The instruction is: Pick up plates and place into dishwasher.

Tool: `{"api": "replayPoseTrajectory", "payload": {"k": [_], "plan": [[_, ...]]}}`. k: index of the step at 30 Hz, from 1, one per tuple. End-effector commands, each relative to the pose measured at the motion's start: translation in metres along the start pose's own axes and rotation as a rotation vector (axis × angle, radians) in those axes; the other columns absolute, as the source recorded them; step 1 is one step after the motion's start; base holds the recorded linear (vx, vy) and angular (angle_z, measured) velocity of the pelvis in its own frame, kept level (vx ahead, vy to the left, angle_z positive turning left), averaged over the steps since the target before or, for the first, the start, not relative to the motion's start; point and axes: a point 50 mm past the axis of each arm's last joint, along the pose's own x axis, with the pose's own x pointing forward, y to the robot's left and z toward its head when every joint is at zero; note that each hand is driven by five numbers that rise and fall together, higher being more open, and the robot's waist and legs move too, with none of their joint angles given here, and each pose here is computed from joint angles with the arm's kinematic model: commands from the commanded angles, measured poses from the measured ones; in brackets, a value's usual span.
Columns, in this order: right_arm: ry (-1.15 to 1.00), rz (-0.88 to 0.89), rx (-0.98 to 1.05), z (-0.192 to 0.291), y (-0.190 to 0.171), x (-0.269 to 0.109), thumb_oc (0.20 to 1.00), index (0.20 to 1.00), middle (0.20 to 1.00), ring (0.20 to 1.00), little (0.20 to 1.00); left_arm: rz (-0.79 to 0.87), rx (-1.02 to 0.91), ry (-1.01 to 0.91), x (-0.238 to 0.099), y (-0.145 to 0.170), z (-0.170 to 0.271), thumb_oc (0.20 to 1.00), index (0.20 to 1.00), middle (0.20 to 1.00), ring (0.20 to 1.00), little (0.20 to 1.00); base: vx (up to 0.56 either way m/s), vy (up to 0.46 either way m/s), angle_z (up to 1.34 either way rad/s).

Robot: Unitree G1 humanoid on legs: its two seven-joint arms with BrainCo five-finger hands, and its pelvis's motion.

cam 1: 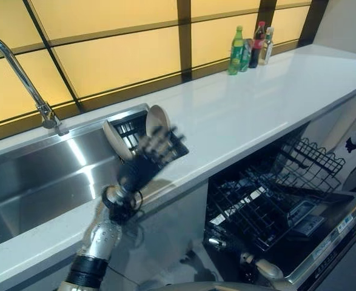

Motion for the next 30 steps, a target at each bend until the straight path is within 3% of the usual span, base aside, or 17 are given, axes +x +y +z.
{"api": "replayPoseTrajectory", "payload": {"k": [1,3,5,11,14,22,26,30], "plan": [[-0.087,0.067,-0.029,0.018,0.02,0.017,1.0,1.0,1.0,1.0,1.0,0.235,0.717,-0.152,0.028,0.013,0.073,1.0,1.0,1.0,1.0,1.0,0.03,0.026,0.09],[-0.073,0.057,-0.028,0.015,0.016,0.013,1.0,1.0,1.0,1.0,1.0,0.435,1.016,-0.19,0.031,0.034,0.115,1.0,1.0,1.0,1.0,1.0,0.05,0.035,0.1],[-0.055,0.053,-0.034,0.014,0.012,0.011,1.0,1.0,1.0,1.0,1.0,0.527,1.359,-0.193,0.036,0.048,0.145,1.0,1.0,1.0,1.0,1.0,0.05,0.032,0.11],[-0.028,0.049,-0.04,0.014,0.004,0.006,1.0,1.0,1.0,1.0,1.0,0.52,2.022,0.056,0.045,0.07,0.166,1.0,1.0,1.0,1.0,1.0,0.04,0.023,0.03],[-0.016,0.047,-0.047,0.014,-0.002,0.001,1.0,1.0,1.0,1.0,1.0,0.475,2.222,0.248,0.045,0.083,0.175,1.0,1.0,1.0,1.0,1.0,0.02,0.044,-0.01],[0.003,0.031,-0.077,0.016,-0.015,-0.007,1.0,1.0,1.0,1.0,1.0,0.245,2.52,0.795,0.03,0.113,0.17,1.0,1.0,1.0,1.0,1.0,0.01,0.065,-0.01],[0.007,0.021,-0.088,0.02,-0.021,-0.011,1.0,1.0,1.0,1.0,1.0,0.12,2.544,1.035,0.019,0.125,0.16,1.0,1.0,1.0,1.0,1.0,0.02,0.093,-0.03],[0.017,0.014,-0.101,0.022,-0.026,-0.013,1.0,1.0,1.0,1.0,1.0,0.087,2.541,1.072,0.016,0.131,0.15,1.0,1.0,1.0,1.0,1.0,0.01,0.076,-0.06]]}}
